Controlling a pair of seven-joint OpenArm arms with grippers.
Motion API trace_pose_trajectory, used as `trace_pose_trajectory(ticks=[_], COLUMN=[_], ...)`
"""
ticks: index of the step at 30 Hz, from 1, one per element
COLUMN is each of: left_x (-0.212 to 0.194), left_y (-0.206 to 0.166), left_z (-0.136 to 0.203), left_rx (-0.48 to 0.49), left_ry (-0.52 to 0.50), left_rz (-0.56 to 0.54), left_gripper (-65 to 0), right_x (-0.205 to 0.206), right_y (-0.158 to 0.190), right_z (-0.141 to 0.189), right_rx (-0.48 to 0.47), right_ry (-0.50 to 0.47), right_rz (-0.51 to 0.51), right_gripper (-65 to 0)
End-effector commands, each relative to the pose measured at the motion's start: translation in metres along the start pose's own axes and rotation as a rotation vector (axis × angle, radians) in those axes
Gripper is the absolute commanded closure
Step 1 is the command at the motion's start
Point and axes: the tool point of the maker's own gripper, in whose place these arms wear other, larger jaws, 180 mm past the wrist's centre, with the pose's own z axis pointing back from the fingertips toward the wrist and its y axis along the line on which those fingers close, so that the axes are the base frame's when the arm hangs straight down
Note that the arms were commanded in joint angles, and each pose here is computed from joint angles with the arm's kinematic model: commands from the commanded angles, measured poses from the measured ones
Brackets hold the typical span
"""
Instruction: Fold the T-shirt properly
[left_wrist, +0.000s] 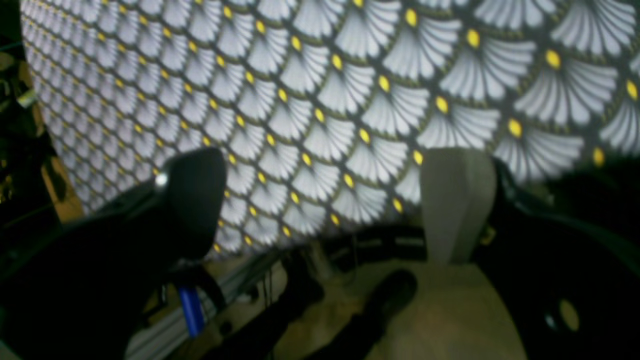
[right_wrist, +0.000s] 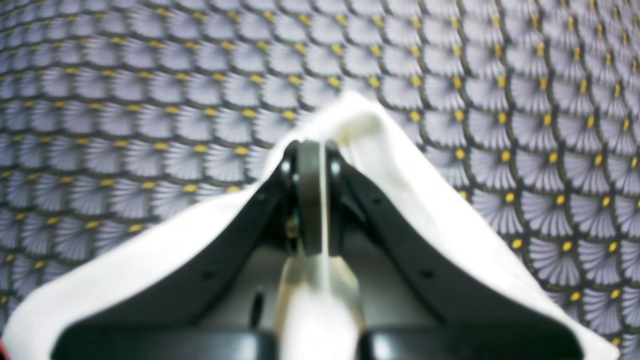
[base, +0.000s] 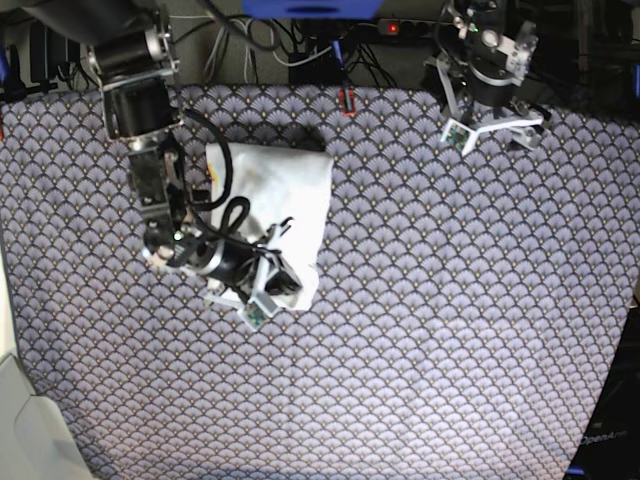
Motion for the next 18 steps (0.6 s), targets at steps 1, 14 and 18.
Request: trace_pose_trajectory(ticks=[1,14,18], left_x=[-0.002,-0.016,-0.015], left_y=[0.006,-0.006,-0.011], left_z=[0.004,0.010,0.013], left_rx=[0.027,-0.047,-0.089], left_ry=[0.004,0.004,-0.022], left_rz=[0.020,0.157,0.235], left_gripper=[-59.7,-59.8,-59.8], right_x=[0.021,0.048,0.048], right_y=[-0.010,-0.007,0.030], right_z=[0.000,0.010,0.033], right_rx=[-0.011,-0.019,-0.003], right_ry=[-0.063,-0.183,-0.238], right_rz=[0.003,0.038,0.071], right_gripper=[0.0,0.0,0.0])
